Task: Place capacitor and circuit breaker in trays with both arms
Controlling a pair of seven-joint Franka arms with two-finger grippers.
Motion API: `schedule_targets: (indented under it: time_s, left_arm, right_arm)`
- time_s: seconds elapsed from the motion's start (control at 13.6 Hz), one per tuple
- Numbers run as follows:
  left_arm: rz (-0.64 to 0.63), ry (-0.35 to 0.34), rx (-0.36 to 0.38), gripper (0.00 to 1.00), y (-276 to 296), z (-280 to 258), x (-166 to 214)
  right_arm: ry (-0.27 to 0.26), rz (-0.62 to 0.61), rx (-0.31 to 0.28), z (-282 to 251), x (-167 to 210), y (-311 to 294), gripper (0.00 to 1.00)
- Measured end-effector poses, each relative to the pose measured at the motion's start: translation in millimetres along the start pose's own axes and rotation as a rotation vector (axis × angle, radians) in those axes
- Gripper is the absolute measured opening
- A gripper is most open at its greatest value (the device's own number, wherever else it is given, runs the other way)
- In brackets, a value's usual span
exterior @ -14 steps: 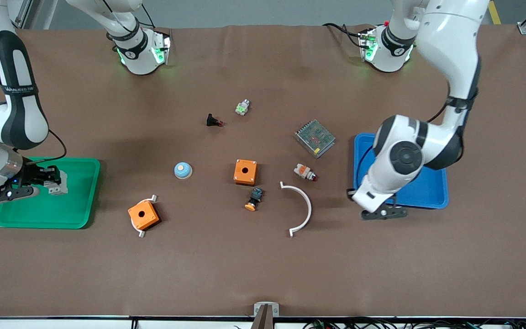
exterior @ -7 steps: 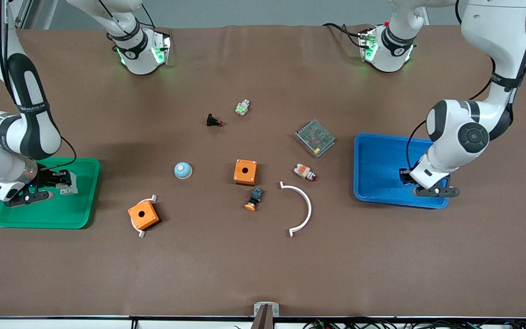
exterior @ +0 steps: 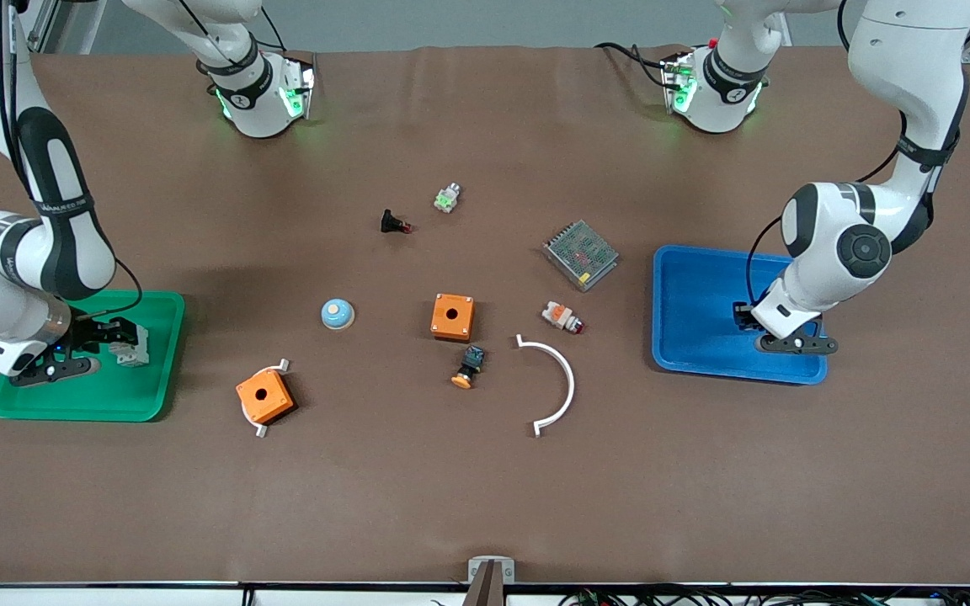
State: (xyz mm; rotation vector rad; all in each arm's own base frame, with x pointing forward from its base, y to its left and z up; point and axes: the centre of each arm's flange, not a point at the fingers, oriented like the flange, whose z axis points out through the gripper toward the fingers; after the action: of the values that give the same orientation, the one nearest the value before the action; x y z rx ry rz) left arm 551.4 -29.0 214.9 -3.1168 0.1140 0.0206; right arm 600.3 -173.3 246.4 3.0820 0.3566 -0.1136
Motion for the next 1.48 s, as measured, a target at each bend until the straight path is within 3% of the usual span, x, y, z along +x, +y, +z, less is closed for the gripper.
schedule_targets:
  time_s: [0.07,0.15,0.44,0.66,1.03,1.48]
  left_arm:
    - [0.0,0.003,0.0,0.5,0.0,-0.4,0.5]
    - [0.0,0.011,0.0,0.6,-0.1,-2.1,2.1]
    - [-0.005,0.095,0.002,1.0,-1.0,-37.9,23.5]
    - [-0.004,0.151,0.003,1.0,3.0,-90.3,45.6]
    - [-0.017,0.095,0.017,1.0,-1.9,-203.4,73.1]
    - [-0.033,0.071,0.025,1.0,-10.2,-328.0,74.8]
  right_arm:
    - [-0.009,-0.004,0.008,-7.9,3.7,-0.8,0.96]
    - [-0.023,-0.01,0.02,-20.7,8.6,-2.6,1.0]
    - [-0.029,-0.008,0.094,-109.9,21.6,-12.0,1.0]
    - [-0.039,0.032,0.132,-174.3,19.2,-24.8,1.0]
    - [-0.014,0.148,0.119,-268.3,14.8,-95.8,1.0]
    - [0.062,0.206,0.086,-351.8,-29.6,-131.2,1.0]
